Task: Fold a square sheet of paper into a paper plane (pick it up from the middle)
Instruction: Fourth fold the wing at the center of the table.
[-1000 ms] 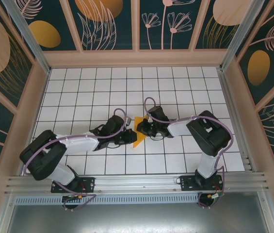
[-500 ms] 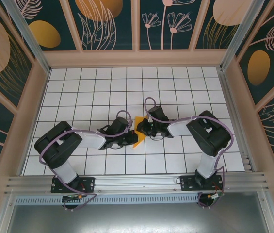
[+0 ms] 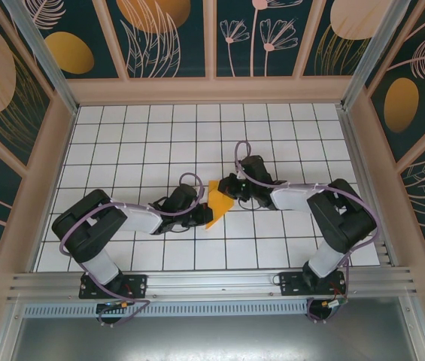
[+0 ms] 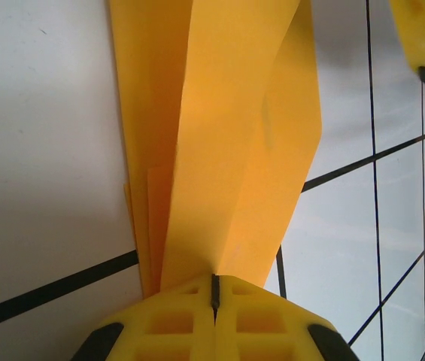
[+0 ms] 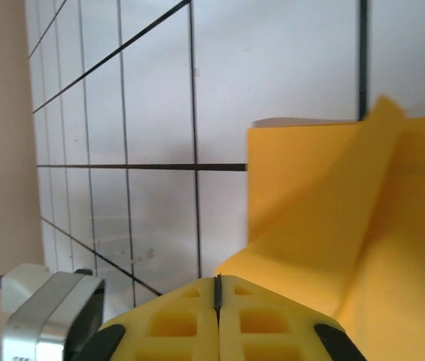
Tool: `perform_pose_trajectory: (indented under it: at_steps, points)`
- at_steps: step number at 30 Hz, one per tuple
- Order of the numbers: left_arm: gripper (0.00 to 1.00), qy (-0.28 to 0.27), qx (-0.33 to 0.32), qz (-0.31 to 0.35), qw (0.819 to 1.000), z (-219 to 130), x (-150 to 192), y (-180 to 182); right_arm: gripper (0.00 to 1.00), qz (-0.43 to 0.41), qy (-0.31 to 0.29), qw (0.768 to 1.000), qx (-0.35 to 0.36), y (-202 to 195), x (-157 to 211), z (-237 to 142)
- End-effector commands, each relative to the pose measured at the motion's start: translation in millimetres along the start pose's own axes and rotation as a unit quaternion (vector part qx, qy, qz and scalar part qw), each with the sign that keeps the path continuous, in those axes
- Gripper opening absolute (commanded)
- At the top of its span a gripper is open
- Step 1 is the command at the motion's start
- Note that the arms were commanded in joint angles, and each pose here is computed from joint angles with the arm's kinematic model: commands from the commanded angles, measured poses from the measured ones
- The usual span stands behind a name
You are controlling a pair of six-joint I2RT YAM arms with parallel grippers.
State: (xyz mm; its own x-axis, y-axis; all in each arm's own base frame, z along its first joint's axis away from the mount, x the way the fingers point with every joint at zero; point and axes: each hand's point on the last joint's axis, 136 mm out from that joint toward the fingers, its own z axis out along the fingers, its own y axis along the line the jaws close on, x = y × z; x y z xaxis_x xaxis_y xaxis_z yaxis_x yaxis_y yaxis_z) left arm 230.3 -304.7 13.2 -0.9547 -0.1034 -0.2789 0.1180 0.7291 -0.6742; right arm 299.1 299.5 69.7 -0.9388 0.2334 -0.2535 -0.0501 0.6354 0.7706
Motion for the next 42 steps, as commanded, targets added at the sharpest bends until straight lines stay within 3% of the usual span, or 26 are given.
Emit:
perform_pose_trajectory:
  at_steps: [1, 12, 28, 37, 42]
  points:
    - [0.0, 0.051, -0.104, -0.014, 0.993, -2.5, 36.1, 60.1, 0.03, -0.018, 0.027, 0.999, -0.01, 3.5, 18.2, 7.6]
    - [0.0, 0.061, -0.11, -0.012, 0.992, -4.5, 42.8, 66.1, 0.02, -0.006, 0.029, 0.997, 0.069, -50.0, 11.3, 32.4]
    - [0.0, 0.087, -0.13, -0.015, 0.987, -3.9, 61.8, 86.9, 0.04, 0.036, -0.014, 0.994, 0.101, -98.6, -68.7, 23.7]
    - [0.0, 0.09, -0.125, -0.009, 0.988, -4.6, 62.4, 84.5, 0.06, -0.024, -0.048, 0.995, 0.082, -48.1, -107.0, -7.8]
    - [0.0, 0.092, -0.121, -0.005, 0.988, -3.7, 61.3, 81.9, 0.05, -0.04, -0.045, 0.998, 0.035, -14.1, -86.5, -17.5]
